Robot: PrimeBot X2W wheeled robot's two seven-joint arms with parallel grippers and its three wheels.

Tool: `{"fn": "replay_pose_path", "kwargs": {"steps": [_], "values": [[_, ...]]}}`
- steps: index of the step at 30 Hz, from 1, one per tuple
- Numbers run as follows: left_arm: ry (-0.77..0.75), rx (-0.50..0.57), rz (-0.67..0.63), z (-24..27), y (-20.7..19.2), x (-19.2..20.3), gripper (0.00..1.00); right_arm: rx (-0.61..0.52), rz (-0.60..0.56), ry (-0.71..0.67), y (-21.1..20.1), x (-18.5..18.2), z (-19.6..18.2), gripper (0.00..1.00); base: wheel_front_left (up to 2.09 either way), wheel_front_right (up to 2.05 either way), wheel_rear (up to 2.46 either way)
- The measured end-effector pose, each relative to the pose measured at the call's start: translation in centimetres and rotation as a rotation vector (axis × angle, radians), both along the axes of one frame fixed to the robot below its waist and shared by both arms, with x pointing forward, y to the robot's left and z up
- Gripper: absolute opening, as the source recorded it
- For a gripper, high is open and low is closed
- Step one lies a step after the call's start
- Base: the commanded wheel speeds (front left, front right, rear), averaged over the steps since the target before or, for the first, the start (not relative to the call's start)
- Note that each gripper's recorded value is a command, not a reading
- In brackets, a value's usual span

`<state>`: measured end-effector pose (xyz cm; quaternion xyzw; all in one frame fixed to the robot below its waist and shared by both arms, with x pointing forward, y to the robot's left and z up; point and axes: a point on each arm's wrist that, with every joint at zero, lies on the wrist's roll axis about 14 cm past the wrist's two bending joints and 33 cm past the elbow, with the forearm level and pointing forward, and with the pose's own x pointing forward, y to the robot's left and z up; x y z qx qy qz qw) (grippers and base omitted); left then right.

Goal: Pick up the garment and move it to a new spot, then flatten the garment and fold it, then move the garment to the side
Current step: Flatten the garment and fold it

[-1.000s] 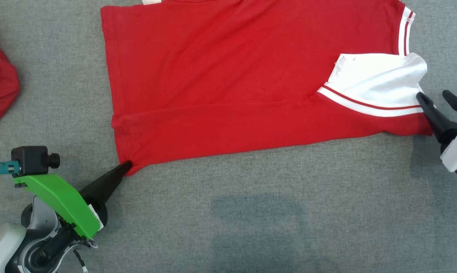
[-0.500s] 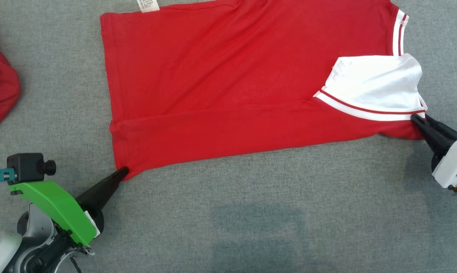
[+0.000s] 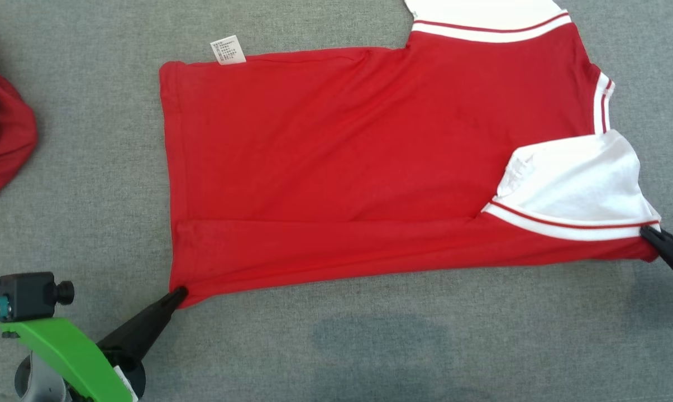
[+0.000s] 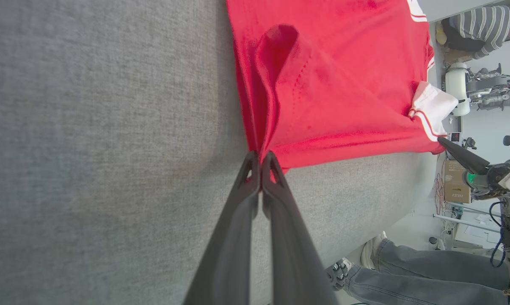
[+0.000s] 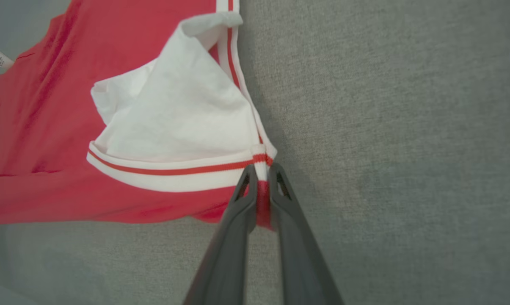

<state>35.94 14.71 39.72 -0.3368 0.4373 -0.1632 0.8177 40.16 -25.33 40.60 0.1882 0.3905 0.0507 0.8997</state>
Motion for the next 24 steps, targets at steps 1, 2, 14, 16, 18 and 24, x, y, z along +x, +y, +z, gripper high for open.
{"fn": "replay_pose_path", "kwargs": {"steps": [1,2,14,16,18,24], "values": [[-0.004,-0.007,-0.001,0.2,-0.2,-0.3,0.00,0.007,-0.007,0.015,-0.2,-0.7,0.0,0.00,0.00,0.00,0.00],[-0.005,-0.014,-0.001,0.4,-0.3,-0.5,0.00,0.019,-0.016,0.031,-0.2,-1.3,-0.1,0.00,0.00,0.00,0.00],[0.024,0.025,0.050,-1.3,0.7,0.7,1.00,-0.016,-0.029,-0.134,0.4,3.9,1.8,1.00,0.00,0.00,0.00],[-0.044,0.068,0.071,-0.5,2.1,3.2,1.00,-0.027,-0.027,-0.229,0.3,6.9,3.6,1.00,0.00,0.00,0.00],[-0.114,0.121,0.075,0.3,3.3,6.0,1.00,-0.076,0.004,-0.298,0.6,9.8,4.9,1.00,0.00,0.00,0.00],[-0.166,0.172,-0.023,-0.2,1.7,12.3,1.00,-0.151,0.071,-0.339,3.0,18.7,4.4,1.00,0.00,0.00,0.00]]}}
